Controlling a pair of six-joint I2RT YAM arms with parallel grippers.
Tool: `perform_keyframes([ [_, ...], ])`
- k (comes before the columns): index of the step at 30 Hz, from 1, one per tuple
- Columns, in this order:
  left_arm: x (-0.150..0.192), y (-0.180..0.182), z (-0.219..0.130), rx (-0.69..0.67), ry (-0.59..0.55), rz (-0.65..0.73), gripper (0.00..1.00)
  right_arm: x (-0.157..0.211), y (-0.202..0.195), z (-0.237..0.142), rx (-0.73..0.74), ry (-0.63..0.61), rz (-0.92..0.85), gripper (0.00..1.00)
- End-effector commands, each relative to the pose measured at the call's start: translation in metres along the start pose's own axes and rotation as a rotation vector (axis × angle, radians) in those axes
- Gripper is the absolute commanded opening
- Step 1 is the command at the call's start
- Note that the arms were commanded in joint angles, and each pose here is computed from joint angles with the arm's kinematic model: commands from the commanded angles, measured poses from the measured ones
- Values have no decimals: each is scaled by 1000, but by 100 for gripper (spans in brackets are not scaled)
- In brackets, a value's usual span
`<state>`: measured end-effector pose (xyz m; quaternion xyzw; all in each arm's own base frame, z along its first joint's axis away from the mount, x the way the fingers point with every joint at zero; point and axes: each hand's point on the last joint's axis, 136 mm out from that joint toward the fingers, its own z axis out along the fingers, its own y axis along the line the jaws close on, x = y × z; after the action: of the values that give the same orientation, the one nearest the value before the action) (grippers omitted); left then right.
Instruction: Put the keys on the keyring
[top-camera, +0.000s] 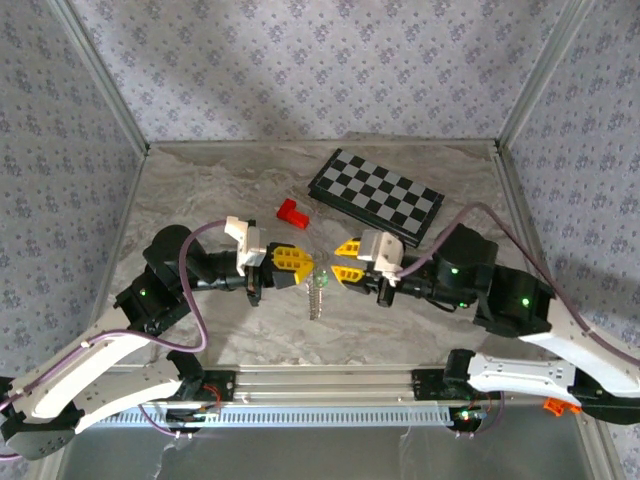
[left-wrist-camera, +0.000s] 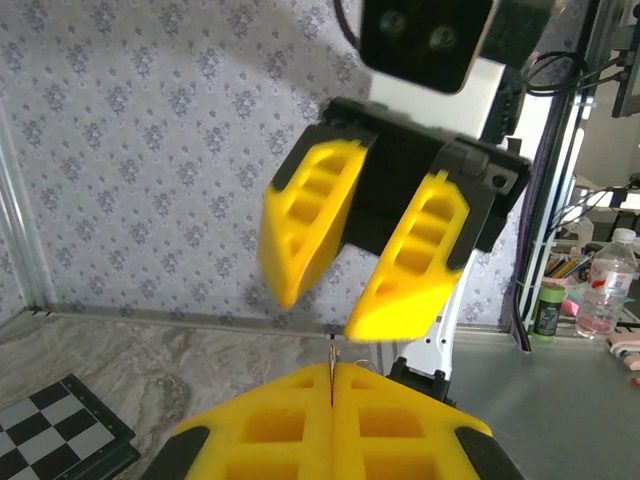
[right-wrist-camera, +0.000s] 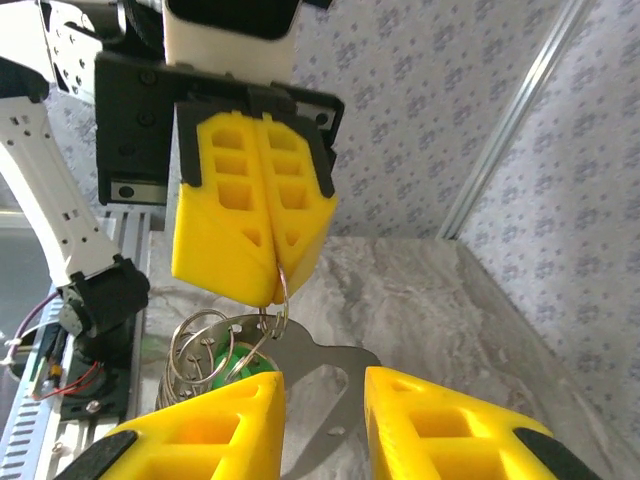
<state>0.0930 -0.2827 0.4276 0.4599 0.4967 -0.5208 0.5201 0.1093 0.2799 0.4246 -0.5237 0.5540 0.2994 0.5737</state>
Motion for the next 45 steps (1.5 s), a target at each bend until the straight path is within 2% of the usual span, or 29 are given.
perform_keyframes([
  [1, -28, -16, -5, 55, -61, 46, 0, -21, 4, -7, -53, -63, 27, 28],
  [21, -26, -15, -3, 63, -51, 44, 0, -18, 12, 6, -139, -67, 71, 24],
  [34, -25, -15, -2, 64, -48, 43, 0, -14, 9, 13, -135, -53, 75, 14],
  [41, -21, -12, 0, 55, -34, 42, 0, -11, 7, 13, -130, -34, 80, 0],
  [45, -12, -4, 0, 10, 8, 43, 0, -6, 7, 14, -131, 12, 79, 0],
])
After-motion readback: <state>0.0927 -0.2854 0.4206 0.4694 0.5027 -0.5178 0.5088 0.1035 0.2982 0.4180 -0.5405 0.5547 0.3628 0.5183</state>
